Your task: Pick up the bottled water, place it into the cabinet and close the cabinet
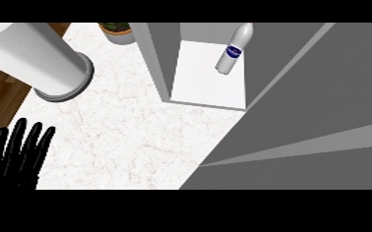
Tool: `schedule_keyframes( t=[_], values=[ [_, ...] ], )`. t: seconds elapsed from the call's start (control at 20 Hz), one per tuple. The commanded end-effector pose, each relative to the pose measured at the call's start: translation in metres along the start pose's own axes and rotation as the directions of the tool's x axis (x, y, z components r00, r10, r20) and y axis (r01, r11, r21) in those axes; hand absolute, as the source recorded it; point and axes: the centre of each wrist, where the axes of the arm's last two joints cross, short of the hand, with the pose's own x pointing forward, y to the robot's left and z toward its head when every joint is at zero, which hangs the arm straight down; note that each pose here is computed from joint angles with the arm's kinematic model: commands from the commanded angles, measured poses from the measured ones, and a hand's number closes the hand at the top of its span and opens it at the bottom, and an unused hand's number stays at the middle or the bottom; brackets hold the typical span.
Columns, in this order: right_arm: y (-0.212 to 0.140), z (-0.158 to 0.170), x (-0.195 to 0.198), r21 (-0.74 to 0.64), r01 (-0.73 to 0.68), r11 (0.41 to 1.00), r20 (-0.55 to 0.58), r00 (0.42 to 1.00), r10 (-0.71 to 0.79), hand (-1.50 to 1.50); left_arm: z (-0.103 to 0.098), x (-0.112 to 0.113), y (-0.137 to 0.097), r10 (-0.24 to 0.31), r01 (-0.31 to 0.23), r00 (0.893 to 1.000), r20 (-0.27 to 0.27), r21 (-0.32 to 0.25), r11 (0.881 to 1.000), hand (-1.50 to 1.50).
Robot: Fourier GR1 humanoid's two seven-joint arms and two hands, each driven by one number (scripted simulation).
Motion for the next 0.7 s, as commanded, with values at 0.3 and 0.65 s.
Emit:
schedule_keyframes(
  t=[0.3,0.65],
  values=[
    [-0.058,-0.079,-0.011,-0.373,0.094,0.923,0.033,0.996,-0.089,1.5,-0.004,0.0,0.004,0.018,-0.018,1.0,-0.002,-0.027,0.999,-1.5],
    [-0.095,-0.162,0.012,-0.452,0.107,0.885,0.039,0.994,-0.1,1.5,-0.003,-0.005,0.0,0.042,-0.042,0.999,-0.023,-0.028,0.999,-1.5]
  ],
)
